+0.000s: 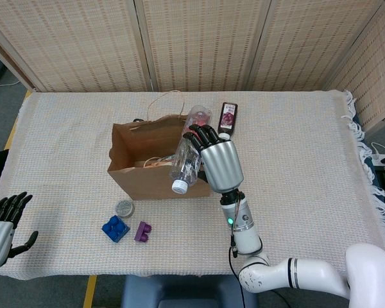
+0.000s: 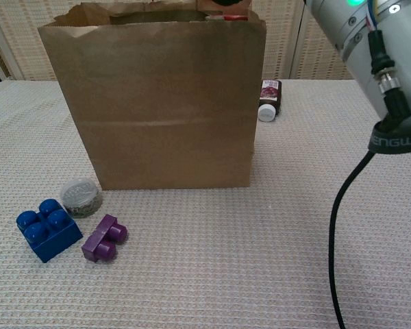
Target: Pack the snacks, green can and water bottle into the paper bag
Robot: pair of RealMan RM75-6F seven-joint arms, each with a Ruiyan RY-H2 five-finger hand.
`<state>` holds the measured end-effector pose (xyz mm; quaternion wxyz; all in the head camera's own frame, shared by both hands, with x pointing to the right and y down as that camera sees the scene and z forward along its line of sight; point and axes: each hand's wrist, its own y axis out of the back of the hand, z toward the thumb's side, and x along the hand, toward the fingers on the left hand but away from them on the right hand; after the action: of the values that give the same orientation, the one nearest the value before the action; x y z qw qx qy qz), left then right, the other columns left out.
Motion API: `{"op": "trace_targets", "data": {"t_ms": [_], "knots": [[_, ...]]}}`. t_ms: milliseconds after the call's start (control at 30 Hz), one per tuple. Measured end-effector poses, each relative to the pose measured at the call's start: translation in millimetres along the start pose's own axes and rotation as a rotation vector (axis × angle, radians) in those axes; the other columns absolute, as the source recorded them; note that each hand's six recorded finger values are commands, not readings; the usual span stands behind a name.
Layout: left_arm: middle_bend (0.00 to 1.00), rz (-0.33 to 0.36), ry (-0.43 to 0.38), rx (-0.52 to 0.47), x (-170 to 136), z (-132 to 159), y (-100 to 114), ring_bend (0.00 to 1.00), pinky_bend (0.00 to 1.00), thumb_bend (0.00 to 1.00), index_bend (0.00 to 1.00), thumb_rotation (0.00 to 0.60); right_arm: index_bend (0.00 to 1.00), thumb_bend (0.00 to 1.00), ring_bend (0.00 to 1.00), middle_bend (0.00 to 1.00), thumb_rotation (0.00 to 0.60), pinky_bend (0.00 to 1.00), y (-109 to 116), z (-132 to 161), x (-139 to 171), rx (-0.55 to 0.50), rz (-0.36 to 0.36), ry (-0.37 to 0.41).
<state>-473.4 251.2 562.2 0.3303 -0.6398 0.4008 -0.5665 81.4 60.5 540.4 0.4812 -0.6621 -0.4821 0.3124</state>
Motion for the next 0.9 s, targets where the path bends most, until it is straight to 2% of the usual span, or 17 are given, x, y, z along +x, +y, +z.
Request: {"op": "trace_targets", "data": {"t_ms": [200, 500, 633, 733, 767, 800, 833, 900], "knots": [[0.00, 0.000, 0.000, 0.002, 0, 0, 0, 0.00, 0.00, 0.35, 0.04, 0.600, 0.66, 0.40, 0.49, 0.55, 0.600, 0.82, 0, 8, -2, -0.101, 0.011, -0.030], [0.00, -0.001, -0.001, 0.000, 0, 0, 0, 0.00, 0.00, 0.35, 0.04, 0.600, 0.64, 0.40, 0.49, 0.55, 0.600, 0.82, -13, 23, -6, -0.138, 0.038, -0.043], [0.00, -0.001, -0.001, -0.001, 0, 0, 0, 0.00, 0.00, 0.35, 0.04, 0.600, 0.58, 0.40, 0.47, 0.55, 0.600, 0.82, -23, 25, -4, -0.138, 0.061, -0.048], [0.00, -0.001, -0.001, -0.002, 0, 0, 0, 0.00, 0.00, 0.35, 0.04, 0.600, 0.46, 0.40, 0.41, 0.55, 0.600, 0.79, -31, 27, -3, -0.148, 0.078, -0.057], [0.00, -0.001, -0.001, -0.002, 0, 0, 0, 0.00, 0.00, 0.35, 0.04, 0.600, 0.39, 0.40, 0.38, 0.53, 0.600, 0.78, -34, 28, -3, -0.156, 0.087, -0.062], [0.00, -0.001, -0.001, -0.002, 0, 0, 0, 0.00, 0.00, 0.35, 0.04, 0.600, 0.28, 0.39, 0.33, 0.48, 0.600, 0.75, -36, 29, -2, -0.161, 0.094, -0.065], [0.00, -0.001, -0.001, -0.002, 0, 0, 0, 0.00, 0.00, 0.35, 0.04, 0.600, 0.22, 0.38, 0.29, 0.43, 0.600, 0.74, -38, 30, -2, -0.167, 0.099, -0.066], [0.00, -0.002, -0.002, -0.002, 0, 0, 0, 0.00, 0.00, 0.35, 0.04, 0.600, 0.06, 0.32, 0.19, 0.31, 0.600, 0.69, -40, 31, -1, -0.186, 0.106, -0.069]]}}
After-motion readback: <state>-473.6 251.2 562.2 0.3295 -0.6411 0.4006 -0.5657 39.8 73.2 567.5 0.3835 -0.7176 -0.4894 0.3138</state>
